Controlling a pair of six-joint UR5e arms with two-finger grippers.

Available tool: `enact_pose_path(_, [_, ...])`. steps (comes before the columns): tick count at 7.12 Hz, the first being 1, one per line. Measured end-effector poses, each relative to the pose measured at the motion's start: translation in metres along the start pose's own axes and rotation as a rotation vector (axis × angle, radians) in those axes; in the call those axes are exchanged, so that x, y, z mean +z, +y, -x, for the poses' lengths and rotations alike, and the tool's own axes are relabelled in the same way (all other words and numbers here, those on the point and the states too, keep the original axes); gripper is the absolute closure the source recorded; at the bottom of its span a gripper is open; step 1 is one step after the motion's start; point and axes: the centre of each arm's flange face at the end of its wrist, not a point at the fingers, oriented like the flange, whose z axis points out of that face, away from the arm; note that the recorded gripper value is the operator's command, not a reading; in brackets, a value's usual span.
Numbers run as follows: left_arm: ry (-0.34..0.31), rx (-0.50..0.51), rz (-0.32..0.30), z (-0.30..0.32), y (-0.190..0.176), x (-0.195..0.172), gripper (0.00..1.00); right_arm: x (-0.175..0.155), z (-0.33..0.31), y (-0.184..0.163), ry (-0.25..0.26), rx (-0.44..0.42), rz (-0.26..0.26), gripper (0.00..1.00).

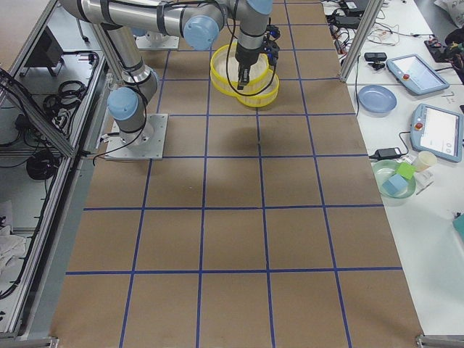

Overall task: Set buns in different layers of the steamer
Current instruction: 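Restack the top layer with right gripper while left returns to plate, then lift the dark red bun with left gripper while right holds steamer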

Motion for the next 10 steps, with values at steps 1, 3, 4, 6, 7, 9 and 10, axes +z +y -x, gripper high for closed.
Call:
enact_pose_path(1, [-0.067,0.07,-0.029,0.023,-0.011,-0.011,0.0,0.001,0.001,-0.002,-0.001,0.018,0.0,1.0])
enact_pose_path(3, [-0.185,0.163,-0.006,0.098,-0.04,-0.039,0.0,0.017,0.012,-0.022,-0.012,0.089,0.016,1.0])
enact_pose_path(4, [-0.241,0.188,0.032,0.149,-0.054,-0.047,0.0,0.033,0.04,-0.043,-0.005,0.114,0.011,1.0])
enact_pose_path(6, [-0.263,0.177,0.102,0.242,-0.068,-0.046,0.0,0.08,0.128,-0.084,0.013,0.144,-0.017,1.0])
enact_pose_path(7, [-0.257,0.162,0.12,0.261,-0.07,-0.04,0.0,0.102,0.158,-0.098,0.017,0.151,-0.032,1.0])
enact_pose_path(9, [-0.184,0.134,0.123,0.267,-0.073,-0.028,0.0,0.137,0.184,-0.116,0.026,0.139,-0.037,1.0])
enact_pose_path(10, [-0.151,0.114,0.119,0.264,-0.074,-0.025,0.04,0.148,0.188,-0.119,0.027,0.135,-0.03,1.0])
